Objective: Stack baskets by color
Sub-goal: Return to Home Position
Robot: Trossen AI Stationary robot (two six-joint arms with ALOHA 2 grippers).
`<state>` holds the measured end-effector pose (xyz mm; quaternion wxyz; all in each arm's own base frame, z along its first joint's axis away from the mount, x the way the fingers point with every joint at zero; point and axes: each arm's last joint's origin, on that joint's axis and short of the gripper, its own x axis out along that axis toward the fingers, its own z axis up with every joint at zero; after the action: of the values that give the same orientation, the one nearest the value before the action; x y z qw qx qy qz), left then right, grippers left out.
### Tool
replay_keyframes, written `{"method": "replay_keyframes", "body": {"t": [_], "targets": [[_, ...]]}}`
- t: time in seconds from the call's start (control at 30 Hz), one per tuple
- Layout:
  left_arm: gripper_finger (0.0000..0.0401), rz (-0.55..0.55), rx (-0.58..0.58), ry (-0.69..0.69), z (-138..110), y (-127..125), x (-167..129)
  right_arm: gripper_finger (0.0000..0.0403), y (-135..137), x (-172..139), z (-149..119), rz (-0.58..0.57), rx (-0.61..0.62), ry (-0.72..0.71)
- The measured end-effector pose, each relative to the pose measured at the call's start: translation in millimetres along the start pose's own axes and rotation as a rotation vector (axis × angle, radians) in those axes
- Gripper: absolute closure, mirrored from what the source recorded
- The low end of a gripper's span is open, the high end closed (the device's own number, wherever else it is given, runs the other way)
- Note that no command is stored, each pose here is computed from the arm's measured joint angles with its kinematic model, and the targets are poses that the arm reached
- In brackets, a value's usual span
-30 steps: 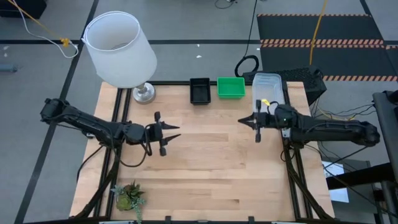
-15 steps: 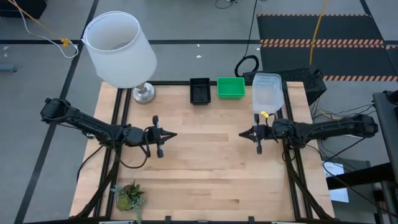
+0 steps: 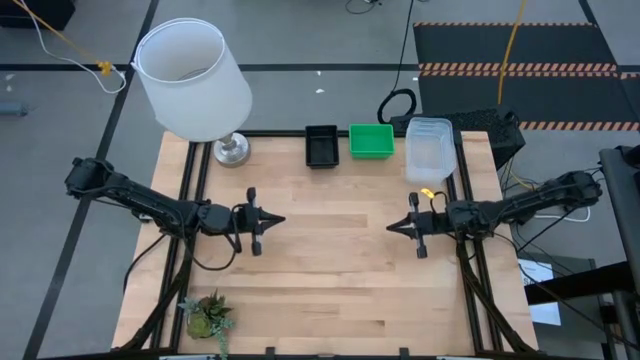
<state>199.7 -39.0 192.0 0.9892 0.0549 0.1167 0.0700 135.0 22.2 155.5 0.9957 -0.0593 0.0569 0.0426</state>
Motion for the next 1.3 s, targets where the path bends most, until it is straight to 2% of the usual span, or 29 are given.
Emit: {"method": "replay_keyframes", "body": {"t": [0.27, 0.47, 0.8, 1.3], "targets": [[0.0395, -0.038, 0.038, -0.029, -4.6, -0.5, -1.8, 0.0403, 1.3, -3.0, 3.0, 0.011, -0.034, -0.026], [0.0397, -0.077, -0.019, -0.132, -25.6, 1.9, -12.7, 0.0403, 0.6, -6.1, 5.2, 0.008, -0.057, -0.046], [0.0397, -0.084, -0.053, -0.197, -52.9, 7.2, -31.8, 0.0403, -0.1, -10.9, 6.6, 0.006, -0.076, -0.057], [0.0392, -0.097, -0.03, -0.223, -48.7, 6.5, -37.4, 0.0403, -4.6, -29.5, 10.8, -0.061, -0.105, -0.115]]}}
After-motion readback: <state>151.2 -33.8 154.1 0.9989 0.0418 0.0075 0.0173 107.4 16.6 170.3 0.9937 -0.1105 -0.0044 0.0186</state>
